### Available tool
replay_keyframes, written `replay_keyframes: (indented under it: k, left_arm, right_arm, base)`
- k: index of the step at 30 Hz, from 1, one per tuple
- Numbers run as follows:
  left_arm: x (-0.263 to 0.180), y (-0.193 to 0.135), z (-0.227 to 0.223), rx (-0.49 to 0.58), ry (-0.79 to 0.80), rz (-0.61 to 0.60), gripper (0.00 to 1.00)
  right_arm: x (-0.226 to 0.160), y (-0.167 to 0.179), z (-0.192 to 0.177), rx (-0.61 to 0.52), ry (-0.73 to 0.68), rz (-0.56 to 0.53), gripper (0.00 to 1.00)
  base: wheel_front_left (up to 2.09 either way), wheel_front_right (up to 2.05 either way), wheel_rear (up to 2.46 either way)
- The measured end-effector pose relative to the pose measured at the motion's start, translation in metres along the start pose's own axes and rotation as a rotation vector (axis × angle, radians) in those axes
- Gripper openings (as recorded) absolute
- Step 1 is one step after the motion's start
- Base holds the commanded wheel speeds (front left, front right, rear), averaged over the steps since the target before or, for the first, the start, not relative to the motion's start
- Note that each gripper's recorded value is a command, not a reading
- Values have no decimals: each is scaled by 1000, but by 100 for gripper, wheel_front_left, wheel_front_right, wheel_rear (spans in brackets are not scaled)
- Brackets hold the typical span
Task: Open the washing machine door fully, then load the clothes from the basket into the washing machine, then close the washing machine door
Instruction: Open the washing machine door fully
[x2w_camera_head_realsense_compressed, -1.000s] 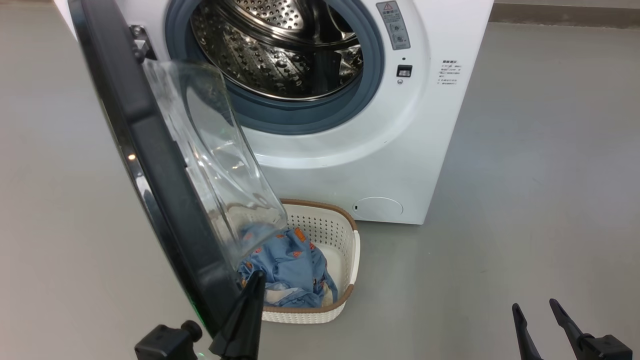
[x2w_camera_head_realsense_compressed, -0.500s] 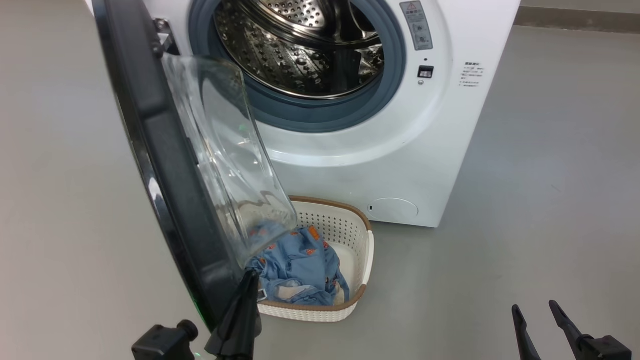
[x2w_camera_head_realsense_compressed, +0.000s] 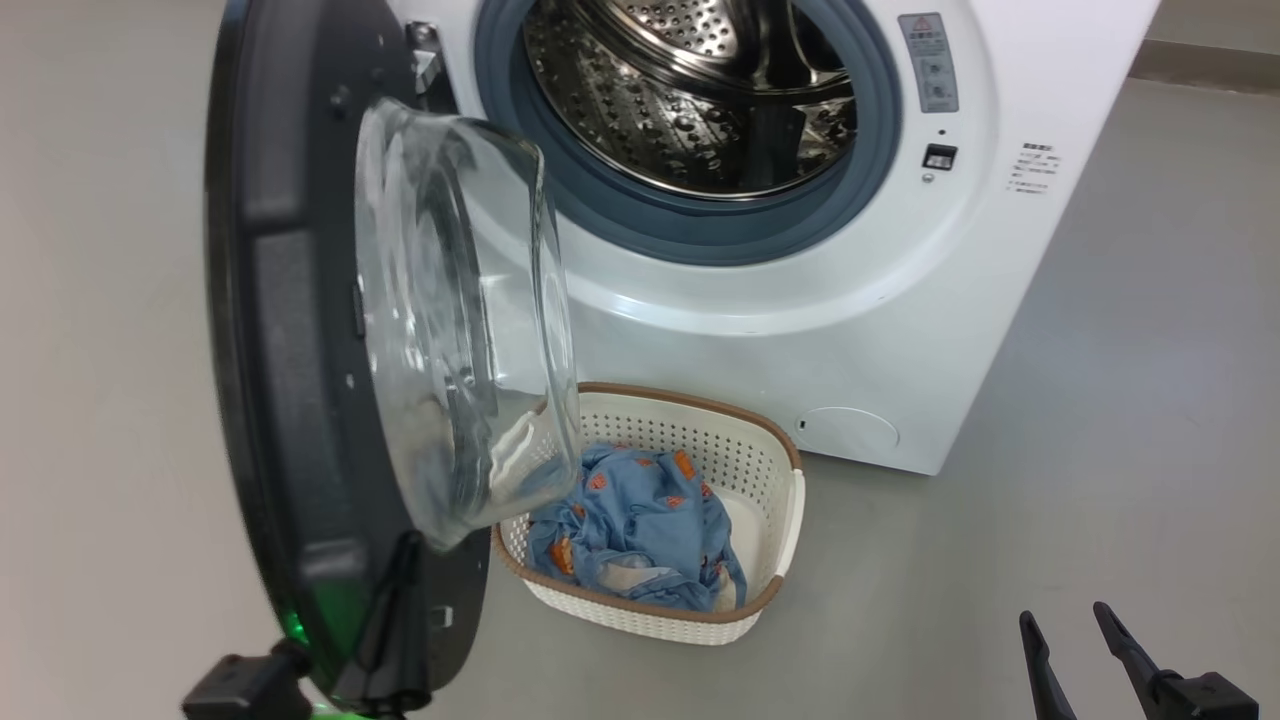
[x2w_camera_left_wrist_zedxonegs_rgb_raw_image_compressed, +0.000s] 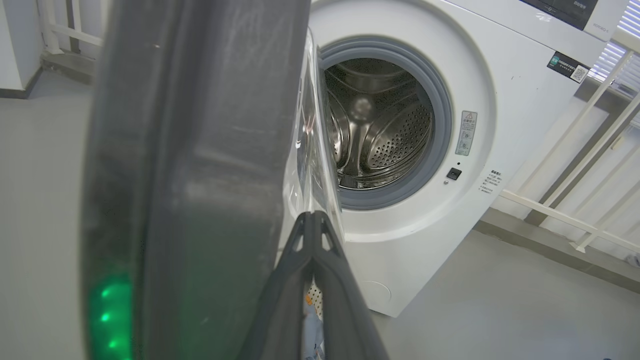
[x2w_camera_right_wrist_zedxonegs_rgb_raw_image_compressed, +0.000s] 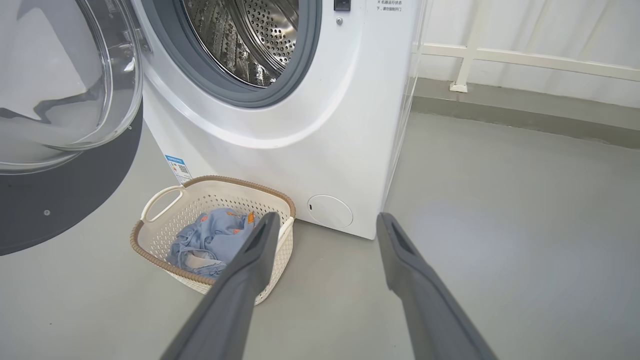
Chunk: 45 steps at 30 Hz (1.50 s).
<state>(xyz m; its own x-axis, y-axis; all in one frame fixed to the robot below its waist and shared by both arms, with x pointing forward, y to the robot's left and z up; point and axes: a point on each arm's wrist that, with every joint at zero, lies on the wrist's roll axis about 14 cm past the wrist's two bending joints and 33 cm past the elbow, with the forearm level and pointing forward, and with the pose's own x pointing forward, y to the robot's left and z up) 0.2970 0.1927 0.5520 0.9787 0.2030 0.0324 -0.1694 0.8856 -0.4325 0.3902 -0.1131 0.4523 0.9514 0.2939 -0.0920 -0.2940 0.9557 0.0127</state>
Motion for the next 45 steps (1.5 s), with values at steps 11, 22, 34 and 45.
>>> replay_keyframes:
  k: [11,22,34,45]
  left_arm:
    - [5,70,19,17,-98,228,0]
    - [27,131,32,32,-171,390,0]
    - [38,170,47,36,-219,511,0]
    - [52,203,55,75,-193,577,0]
  right_arm:
    - [11,16,-4,4,13,50,100]
    - [9,17,-10,11,30,56,100]
    - [5,13,-10,10,30,42,100]
    - [-1,10,-8,7,26,31,100]
  base:
    - [0,0,0]
    - [0,0,0]
    - [0,0,0]
    - [0,0,0]
